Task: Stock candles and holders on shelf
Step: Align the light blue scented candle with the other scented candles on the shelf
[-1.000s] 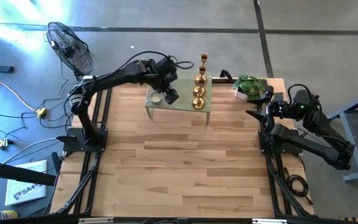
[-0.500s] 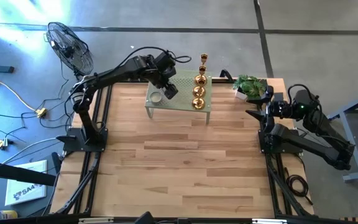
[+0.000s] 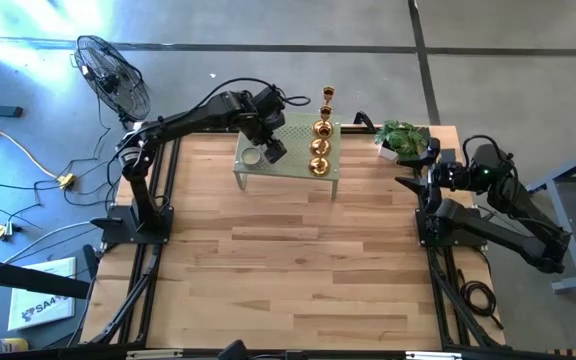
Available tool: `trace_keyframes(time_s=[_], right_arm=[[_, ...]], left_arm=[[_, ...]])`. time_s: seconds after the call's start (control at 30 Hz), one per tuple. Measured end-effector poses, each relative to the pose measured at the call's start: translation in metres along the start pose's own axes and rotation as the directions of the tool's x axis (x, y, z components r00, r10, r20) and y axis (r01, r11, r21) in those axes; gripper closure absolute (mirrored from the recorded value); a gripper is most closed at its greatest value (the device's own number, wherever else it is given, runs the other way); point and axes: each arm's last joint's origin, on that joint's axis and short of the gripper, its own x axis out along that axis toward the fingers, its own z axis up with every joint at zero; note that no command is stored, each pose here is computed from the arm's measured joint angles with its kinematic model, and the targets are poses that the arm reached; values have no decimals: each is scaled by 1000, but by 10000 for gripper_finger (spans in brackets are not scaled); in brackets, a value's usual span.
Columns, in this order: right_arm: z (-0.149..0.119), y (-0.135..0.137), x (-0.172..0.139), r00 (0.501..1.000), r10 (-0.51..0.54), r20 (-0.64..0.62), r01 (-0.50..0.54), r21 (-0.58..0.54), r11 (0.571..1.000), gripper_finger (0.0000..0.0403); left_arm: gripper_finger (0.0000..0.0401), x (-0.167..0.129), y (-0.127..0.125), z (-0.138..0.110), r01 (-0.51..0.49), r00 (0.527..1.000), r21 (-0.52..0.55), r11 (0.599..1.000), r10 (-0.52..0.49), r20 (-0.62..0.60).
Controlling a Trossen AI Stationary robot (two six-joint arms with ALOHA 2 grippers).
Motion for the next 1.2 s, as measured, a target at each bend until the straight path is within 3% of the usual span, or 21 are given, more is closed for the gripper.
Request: trace_keyframes(time_s=[0.9,1.2], right_arm=[[0,0,0,1000,-9,1,9,0,1000,176],[0,0,0,1000,-11,1,11,0,1000,176]], left_arm=[[116,1,4,-4,-111,993,57,992,113,-28],[116,0,20,-5,-141,988,11,990,142,-55]])
